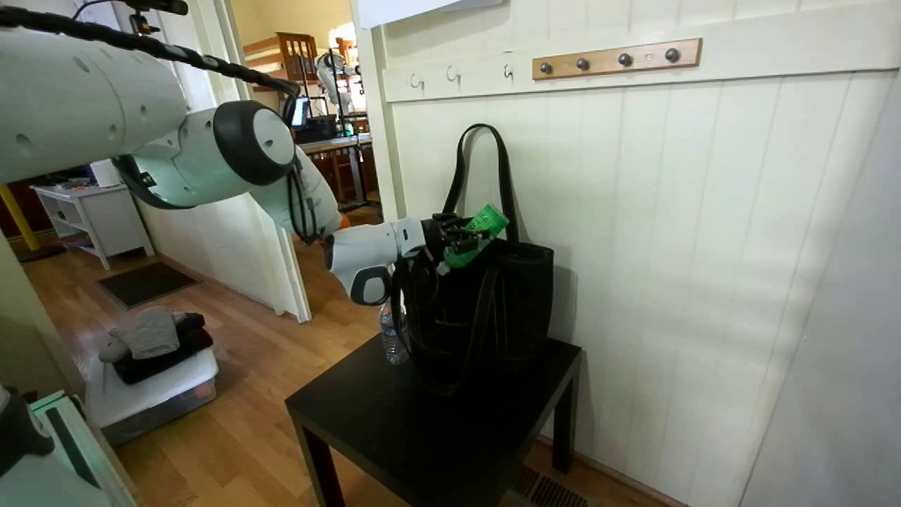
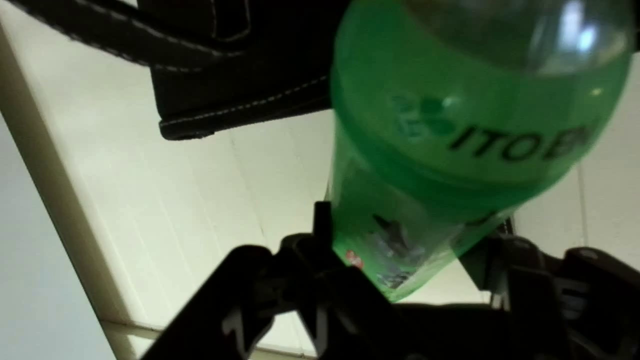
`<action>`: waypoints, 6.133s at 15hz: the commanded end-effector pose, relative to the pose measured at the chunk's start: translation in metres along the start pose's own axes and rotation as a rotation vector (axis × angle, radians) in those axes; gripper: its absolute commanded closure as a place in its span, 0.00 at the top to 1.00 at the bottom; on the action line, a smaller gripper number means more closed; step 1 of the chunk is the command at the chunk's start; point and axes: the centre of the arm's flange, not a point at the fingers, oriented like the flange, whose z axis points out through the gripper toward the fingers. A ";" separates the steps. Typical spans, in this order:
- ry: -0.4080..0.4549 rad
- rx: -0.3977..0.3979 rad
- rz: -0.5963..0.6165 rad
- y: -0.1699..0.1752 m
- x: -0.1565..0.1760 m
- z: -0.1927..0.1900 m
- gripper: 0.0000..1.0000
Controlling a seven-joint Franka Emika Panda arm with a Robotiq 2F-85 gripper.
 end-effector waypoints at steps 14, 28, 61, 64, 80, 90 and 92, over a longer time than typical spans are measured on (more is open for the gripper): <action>-0.062 -0.076 0.098 0.009 -0.073 0.030 0.36; -0.072 -0.072 0.034 -0.005 -0.082 0.029 0.36; -0.036 0.019 -0.198 0.011 -0.062 -0.008 0.36; 0.006 0.009 -0.199 0.014 -0.068 -0.007 0.36; 0.068 0.158 -0.093 0.003 -0.071 0.014 0.36; 0.042 0.138 -0.106 0.014 -0.075 0.013 0.36; 0.026 0.124 -0.104 0.017 -0.076 0.012 0.36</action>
